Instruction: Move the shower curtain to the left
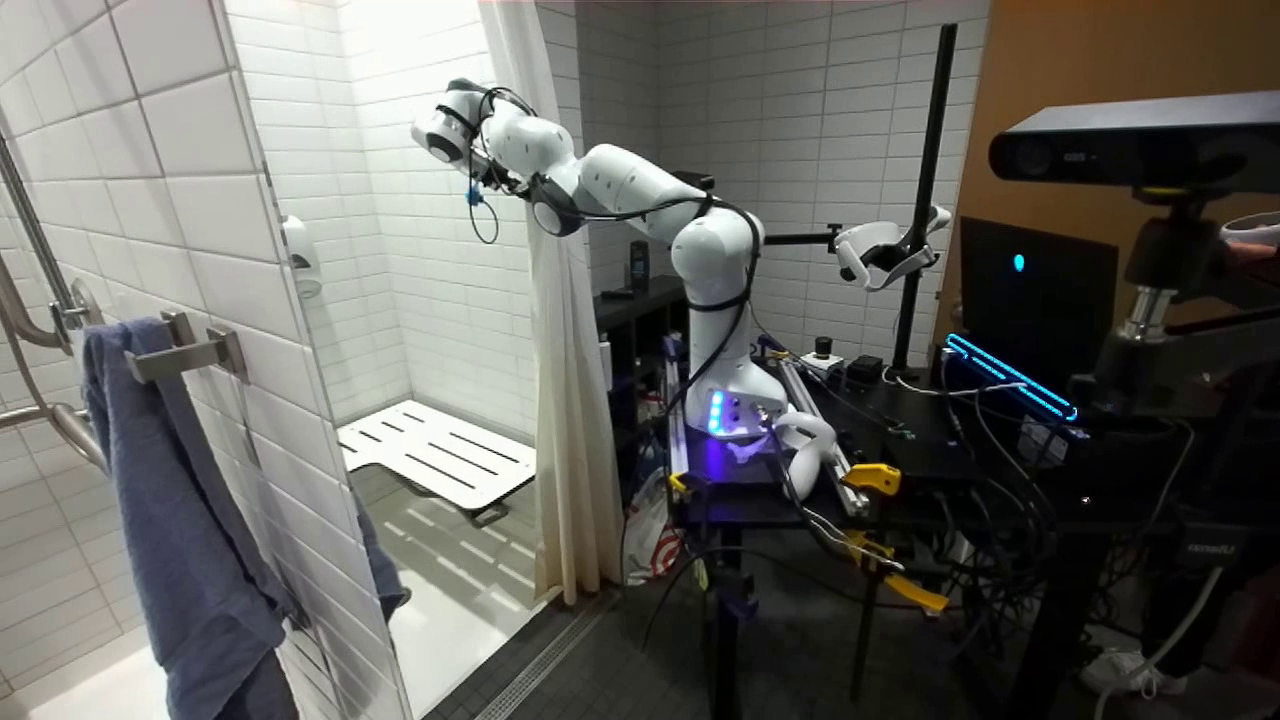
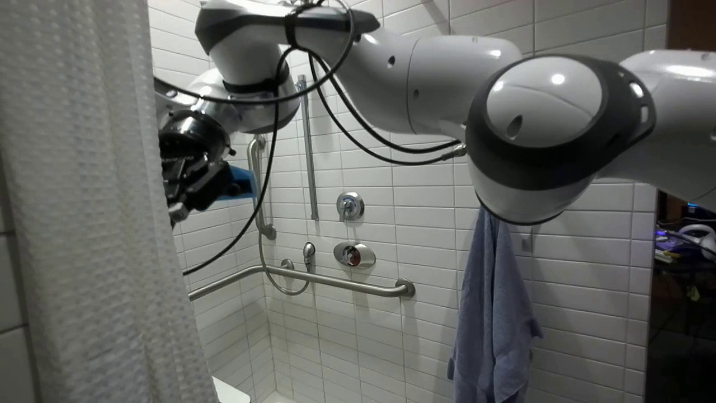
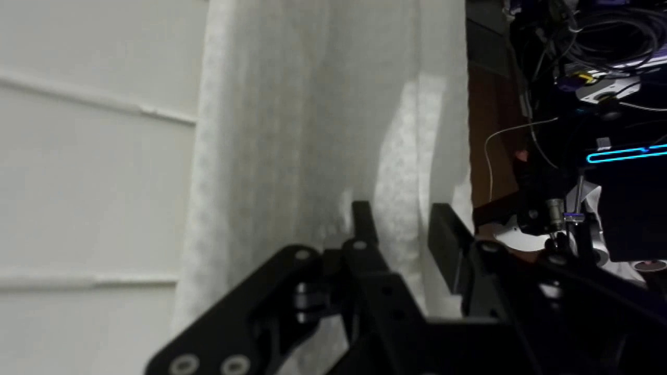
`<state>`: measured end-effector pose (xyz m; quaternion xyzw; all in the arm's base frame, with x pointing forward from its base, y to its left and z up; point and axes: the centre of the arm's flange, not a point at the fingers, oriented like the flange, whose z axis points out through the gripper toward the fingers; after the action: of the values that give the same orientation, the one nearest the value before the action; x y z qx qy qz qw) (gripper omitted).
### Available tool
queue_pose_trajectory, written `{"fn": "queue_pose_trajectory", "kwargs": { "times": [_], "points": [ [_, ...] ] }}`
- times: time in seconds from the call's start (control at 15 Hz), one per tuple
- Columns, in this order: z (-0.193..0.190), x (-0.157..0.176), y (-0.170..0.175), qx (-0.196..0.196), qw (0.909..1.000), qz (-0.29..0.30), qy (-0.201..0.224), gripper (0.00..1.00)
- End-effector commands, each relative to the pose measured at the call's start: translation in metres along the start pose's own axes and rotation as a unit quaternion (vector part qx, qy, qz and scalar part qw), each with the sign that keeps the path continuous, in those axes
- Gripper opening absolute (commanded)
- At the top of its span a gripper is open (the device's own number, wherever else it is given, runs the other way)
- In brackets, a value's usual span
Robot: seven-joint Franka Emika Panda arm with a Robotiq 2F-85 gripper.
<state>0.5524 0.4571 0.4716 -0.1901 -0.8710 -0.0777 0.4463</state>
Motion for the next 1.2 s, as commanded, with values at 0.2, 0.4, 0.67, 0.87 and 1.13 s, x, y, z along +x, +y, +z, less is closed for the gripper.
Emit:
{"fn": "queue_pose_trajectory", "kwargs": {
  "times": [0.2,0.4,0.67,0.87,1.13],
  "points": [
    [-0.034,-0.055,0.054,0.035,0.995,0.079,-0.051,0.86],
    [-0.041,-0.069,0.047,0.017,0.9896,0.109,-0.092,1.0],
    [-0.06,-0.077,0.042,-0.023,0.9766,0.149,-0.153,1.0],
    [-0.081,-0.072,0.035,-0.051,0.9579,0.195,-0.204,1.0],
    [-0.111,-0.054,0.02,-0.084,0.9262,0.267,-0.253,1.0]
  ]
}}
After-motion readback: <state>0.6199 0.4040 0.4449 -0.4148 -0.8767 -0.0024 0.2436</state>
